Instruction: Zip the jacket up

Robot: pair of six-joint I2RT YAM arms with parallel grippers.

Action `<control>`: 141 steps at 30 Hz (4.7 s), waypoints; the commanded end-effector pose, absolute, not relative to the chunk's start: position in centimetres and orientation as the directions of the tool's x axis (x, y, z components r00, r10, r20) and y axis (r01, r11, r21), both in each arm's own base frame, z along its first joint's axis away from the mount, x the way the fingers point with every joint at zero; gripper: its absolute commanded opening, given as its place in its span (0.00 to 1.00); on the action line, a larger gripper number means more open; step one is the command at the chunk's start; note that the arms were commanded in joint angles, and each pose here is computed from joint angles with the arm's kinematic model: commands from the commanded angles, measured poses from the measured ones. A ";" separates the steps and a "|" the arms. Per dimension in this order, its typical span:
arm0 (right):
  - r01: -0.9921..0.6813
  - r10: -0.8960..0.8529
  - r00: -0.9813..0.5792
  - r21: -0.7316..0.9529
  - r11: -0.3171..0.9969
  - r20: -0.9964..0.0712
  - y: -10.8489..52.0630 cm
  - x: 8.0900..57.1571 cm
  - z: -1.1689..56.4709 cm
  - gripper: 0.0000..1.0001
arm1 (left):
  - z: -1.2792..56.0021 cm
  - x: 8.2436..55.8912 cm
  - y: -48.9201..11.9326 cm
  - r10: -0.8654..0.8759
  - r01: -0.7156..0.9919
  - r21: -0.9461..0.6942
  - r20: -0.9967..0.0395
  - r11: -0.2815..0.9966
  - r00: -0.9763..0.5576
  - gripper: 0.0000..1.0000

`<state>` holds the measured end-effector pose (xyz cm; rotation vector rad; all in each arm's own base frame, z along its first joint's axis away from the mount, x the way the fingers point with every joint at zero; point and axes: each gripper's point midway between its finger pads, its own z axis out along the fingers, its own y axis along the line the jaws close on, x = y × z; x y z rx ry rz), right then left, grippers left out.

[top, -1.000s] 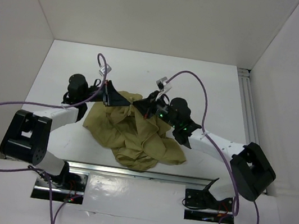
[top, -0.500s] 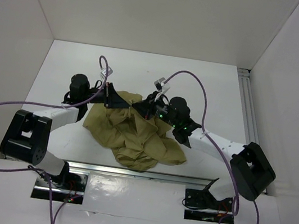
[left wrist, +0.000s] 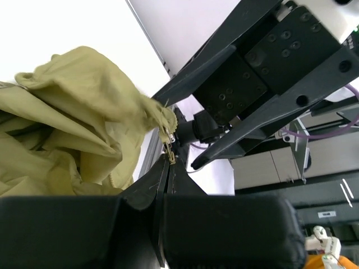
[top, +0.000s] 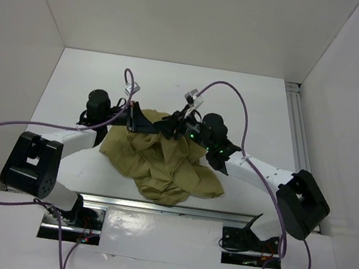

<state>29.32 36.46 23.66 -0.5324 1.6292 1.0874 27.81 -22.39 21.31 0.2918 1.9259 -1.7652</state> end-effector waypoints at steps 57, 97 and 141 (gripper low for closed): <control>-0.883 0.030 -0.344 0.334 0.330 -0.939 34.9 29.4 25.2 0.50 | 23.0 28.0 -22.0 -0.150 0.557 -0.824 -0.567 0.101 -0.810 0.00; -0.897 0.208 -0.289 0.340 0.284 -0.935 35.6 29.0 29.0 0.00 | 22.9 27.6 -22.1 -0.134 0.554 -0.829 -0.559 0.075 -0.818 0.00; -0.881 0.559 -0.126 0.352 0.317 -0.820 32.8 28.5 38.1 0.00 | 33.4 29.1 -23.7 -0.073 0.820 -0.486 -0.869 0.301 -0.489 0.00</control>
